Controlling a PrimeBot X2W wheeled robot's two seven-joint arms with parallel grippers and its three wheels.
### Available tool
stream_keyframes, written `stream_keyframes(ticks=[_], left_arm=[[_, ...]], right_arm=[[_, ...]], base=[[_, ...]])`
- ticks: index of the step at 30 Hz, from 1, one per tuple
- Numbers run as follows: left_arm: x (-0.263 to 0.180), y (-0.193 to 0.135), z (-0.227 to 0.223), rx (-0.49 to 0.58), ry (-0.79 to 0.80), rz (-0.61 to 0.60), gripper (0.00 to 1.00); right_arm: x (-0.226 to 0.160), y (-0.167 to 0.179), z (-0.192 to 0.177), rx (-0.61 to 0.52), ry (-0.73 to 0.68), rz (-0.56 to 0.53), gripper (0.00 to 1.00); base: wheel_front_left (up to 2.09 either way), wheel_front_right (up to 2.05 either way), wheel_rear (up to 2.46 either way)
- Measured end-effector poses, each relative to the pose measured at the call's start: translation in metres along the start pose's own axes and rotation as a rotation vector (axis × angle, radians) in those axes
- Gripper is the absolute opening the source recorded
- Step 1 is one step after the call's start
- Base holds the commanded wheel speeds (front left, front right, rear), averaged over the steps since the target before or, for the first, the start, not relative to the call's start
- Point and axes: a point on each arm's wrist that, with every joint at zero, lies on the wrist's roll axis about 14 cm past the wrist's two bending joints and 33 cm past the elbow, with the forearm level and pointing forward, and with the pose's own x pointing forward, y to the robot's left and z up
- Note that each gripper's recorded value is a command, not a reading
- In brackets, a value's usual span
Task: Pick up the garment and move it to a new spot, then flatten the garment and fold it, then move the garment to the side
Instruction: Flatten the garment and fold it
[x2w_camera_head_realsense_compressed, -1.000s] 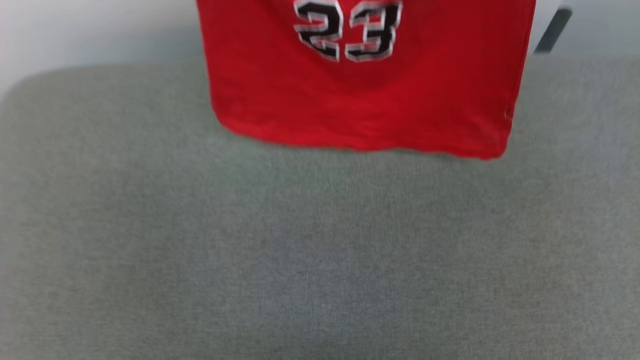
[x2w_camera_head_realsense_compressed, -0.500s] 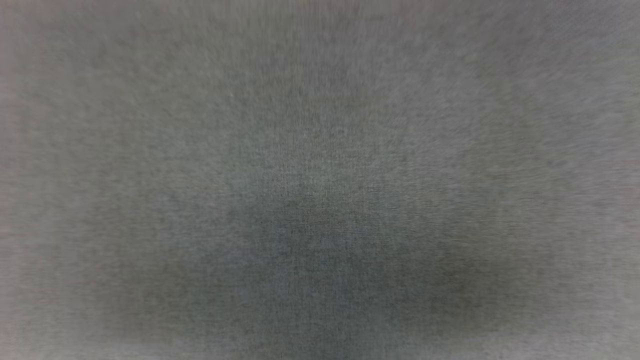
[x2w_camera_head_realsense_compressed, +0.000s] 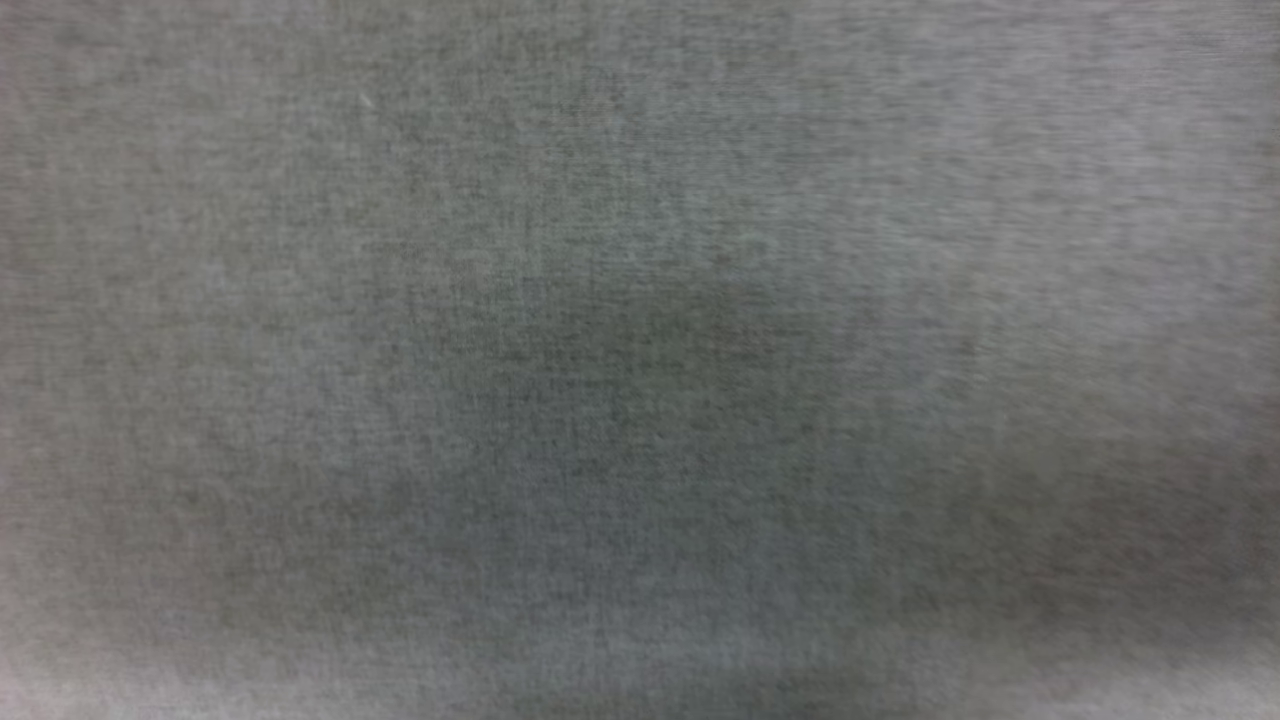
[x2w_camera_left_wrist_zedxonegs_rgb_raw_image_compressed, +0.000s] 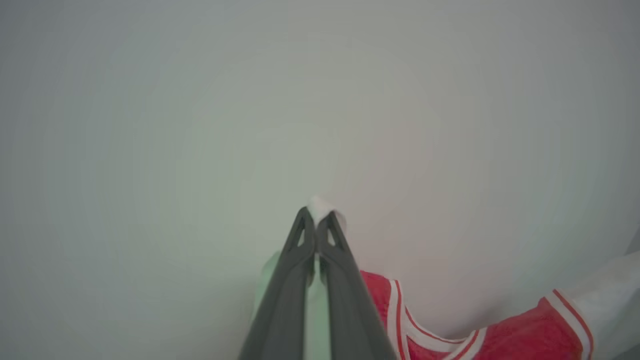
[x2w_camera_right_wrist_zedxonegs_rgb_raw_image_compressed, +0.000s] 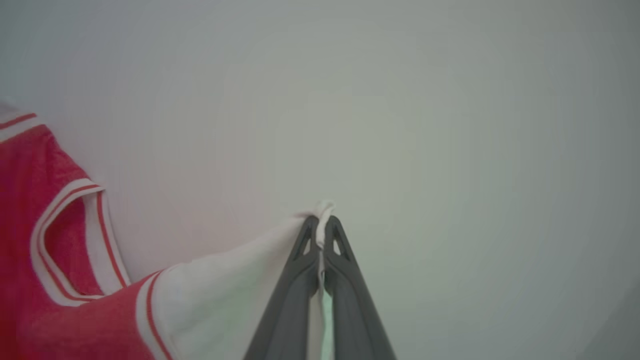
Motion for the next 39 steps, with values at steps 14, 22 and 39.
stream_keyframes(ticks=[14, 22, 39], left_arm=[[-0.084, 0.034, -0.081, -0.018, 0.398, 0.091, 0.0], [-0.15, 0.026, -0.038, -0.024, 0.499, 0.077, 0.0], [-0.362, -0.019, 0.029, -0.139, 0.519, 0.103, 0.0]], right_arm=[[-0.043, 0.053, -0.048, 0.186, 0.216, 0.136, 0.0], [-0.082, 0.015, -0.006, 0.185, 0.284, 0.161, 0.0], [-0.253, -0.014, 0.078, 0.194, 0.349, 0.292, 0.0]], base=[[0.0, 0.0, 0.0], [0.0, 0.0, 0.0], [0.0, 0.0, 0.0]])
